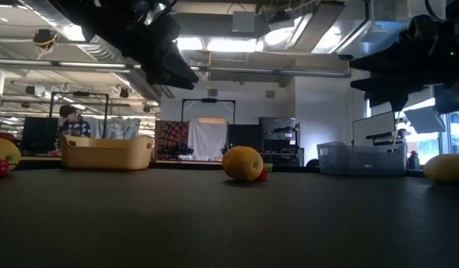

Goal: Sort produce into baskets
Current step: Put the yellow lemon into the black bin

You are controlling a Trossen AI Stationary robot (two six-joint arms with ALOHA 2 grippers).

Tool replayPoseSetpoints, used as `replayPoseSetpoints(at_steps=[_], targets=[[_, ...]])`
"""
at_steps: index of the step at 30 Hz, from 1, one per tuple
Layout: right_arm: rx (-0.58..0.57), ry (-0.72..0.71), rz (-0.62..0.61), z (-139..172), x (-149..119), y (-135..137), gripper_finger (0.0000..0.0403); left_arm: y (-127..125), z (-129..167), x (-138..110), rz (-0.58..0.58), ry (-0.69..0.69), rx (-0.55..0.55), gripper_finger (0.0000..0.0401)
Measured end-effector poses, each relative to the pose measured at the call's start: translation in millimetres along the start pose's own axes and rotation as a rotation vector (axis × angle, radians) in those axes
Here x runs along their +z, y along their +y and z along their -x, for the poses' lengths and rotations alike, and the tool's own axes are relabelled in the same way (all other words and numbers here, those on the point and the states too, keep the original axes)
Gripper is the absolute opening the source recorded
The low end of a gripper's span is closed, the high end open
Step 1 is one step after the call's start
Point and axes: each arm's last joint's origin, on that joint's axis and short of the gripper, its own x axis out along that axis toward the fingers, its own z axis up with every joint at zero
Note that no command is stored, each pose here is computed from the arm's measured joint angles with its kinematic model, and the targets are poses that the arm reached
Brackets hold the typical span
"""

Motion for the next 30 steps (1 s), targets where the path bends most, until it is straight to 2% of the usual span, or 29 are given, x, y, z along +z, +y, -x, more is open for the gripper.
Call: replayPoseSetpoints(at_steps=[6,15,21,30], targets=[[-0.007,0.039,0.018,-12,-5,3,0.0202,-4,0,0,-0.017,0.0,-0.015,0.0208],[-0.045,0.148,0.133,-39,3,17,0.0202,-4,0,-1,-0.017,0.002,-0.015,0.0208],[-0.064,0.216,0.215,-64,8,29,0.0202,-4,0,-2,-0.025,0.012,-0.013,0.0208],[-0.087,0.302,0.276,-110,8,48,0.0202,-4,0,-2,-0.024,0.013,-0.013,0.0208]])
